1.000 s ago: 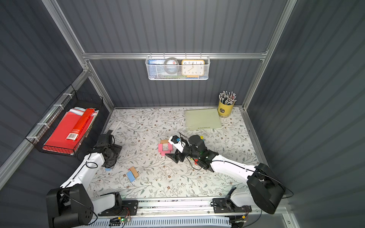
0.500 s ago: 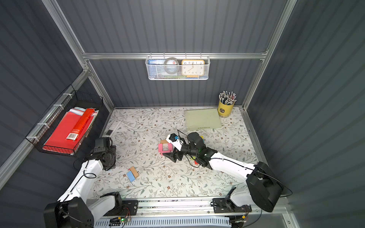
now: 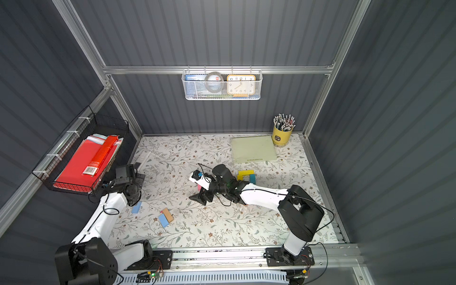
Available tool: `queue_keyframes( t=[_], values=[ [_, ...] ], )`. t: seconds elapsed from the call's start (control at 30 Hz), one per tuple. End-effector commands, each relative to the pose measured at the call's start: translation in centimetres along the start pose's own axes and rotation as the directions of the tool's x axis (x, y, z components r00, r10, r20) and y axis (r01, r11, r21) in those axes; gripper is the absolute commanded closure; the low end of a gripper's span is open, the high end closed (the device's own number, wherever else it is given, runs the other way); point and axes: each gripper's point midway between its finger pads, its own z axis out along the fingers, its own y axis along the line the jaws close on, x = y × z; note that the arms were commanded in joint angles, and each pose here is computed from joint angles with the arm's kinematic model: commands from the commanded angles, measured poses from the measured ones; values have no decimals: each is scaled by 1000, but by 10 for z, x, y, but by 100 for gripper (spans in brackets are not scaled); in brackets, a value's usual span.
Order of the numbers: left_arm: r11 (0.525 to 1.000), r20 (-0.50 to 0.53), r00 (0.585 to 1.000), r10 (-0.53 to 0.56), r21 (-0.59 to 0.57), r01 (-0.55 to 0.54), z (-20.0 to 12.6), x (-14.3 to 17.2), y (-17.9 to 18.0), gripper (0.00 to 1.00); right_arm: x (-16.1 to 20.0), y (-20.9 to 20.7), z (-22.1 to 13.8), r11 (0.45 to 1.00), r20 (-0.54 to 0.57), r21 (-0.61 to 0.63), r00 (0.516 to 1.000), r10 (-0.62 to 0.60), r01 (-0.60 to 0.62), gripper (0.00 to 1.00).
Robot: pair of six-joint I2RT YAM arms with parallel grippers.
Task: Assemble the number 8 with building blocks
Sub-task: Pick up the building block from the center of the board.
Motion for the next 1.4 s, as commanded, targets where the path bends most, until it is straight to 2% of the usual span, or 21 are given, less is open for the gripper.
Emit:
queue_keyframes(
  t=[0.0,0.07,0.13,0.23,0.43,0.67,0.77,0.93,1.2,1.37],
  values=[
    [997,-53,996,-69,-37,67,7,16,25,1,-14,2,5,1000,13,-11,1000,-20,21,13],
    [997,-101,993,-67,-57,61,19,24,32,1,-13,4,4,1000,-2,-11,1000,-27,27,13],
    [992,-126,991,-54,-123,39,31,26,46,1,-7,5,1,999,-25,-6,999,-34,34,12],
    [981,-132,991,-33,-196,7,38,23,61,1,3,6,-5,998,-51,11,997,-56,57,11],
    [970,-78,997,8,-242,-27,32,3,67,1,21,9,-7,999,-76,9,996,-48,49,10],
    [943,-113,992,57,-319,-90,44,-1,80,1,28,10,-3,999,-88,-1,995,-49,50,10],
    [943,-117,991,60,-319,-95,47,-1,79,1,30,9,-3,999,-94,0,994,-49,49,10],
    [945,-144,986,80,-303,-121,55,2,73,8,33,9,-2,999,-97,0,994,-41,41,10],
    [937,-190,977,97,-315,-155,65,11,78,10,41,11,-1,999,-110,-4,993,-34,34,10],
    [929,-193,976,103,-331,-163,69,12,82,16,43,11,1,999,-115,-8,993,-34,34,10]
  ],
)
